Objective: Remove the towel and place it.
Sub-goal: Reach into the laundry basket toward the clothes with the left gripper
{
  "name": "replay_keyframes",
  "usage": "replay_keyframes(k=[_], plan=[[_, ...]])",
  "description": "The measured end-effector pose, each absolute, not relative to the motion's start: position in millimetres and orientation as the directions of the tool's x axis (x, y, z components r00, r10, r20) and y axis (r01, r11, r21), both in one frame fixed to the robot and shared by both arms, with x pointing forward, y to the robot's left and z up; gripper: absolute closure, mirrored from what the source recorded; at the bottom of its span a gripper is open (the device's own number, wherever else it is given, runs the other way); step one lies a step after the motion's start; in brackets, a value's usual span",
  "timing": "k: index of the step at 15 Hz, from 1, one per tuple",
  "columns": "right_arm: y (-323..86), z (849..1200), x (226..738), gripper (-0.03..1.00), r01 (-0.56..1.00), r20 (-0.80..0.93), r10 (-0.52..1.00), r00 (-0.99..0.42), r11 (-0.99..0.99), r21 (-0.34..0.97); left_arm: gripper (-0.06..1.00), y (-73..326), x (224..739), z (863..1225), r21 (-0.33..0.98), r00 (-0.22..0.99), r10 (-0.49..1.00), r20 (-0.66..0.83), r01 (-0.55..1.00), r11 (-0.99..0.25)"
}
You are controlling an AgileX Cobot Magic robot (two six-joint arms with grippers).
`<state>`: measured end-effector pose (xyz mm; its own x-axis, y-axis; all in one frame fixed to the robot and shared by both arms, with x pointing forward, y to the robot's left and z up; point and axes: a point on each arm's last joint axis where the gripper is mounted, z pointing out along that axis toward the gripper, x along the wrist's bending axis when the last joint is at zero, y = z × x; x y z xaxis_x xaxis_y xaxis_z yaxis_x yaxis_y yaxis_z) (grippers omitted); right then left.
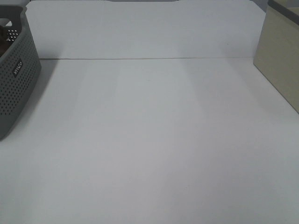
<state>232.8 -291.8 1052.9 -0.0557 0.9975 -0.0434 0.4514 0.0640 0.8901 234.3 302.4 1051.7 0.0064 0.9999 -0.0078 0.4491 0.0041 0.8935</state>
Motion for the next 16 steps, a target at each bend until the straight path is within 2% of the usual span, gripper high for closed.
replay_keyframes(k=[16], plan=[[-291.8,1052.9,232.8,0.17,0.451,-0.043,0.998,-0.056,0.064,0.890,-0.05,302.4,234.3,1051.7,0.893,0.006,1.000,-0.008,0.449,0.004]])
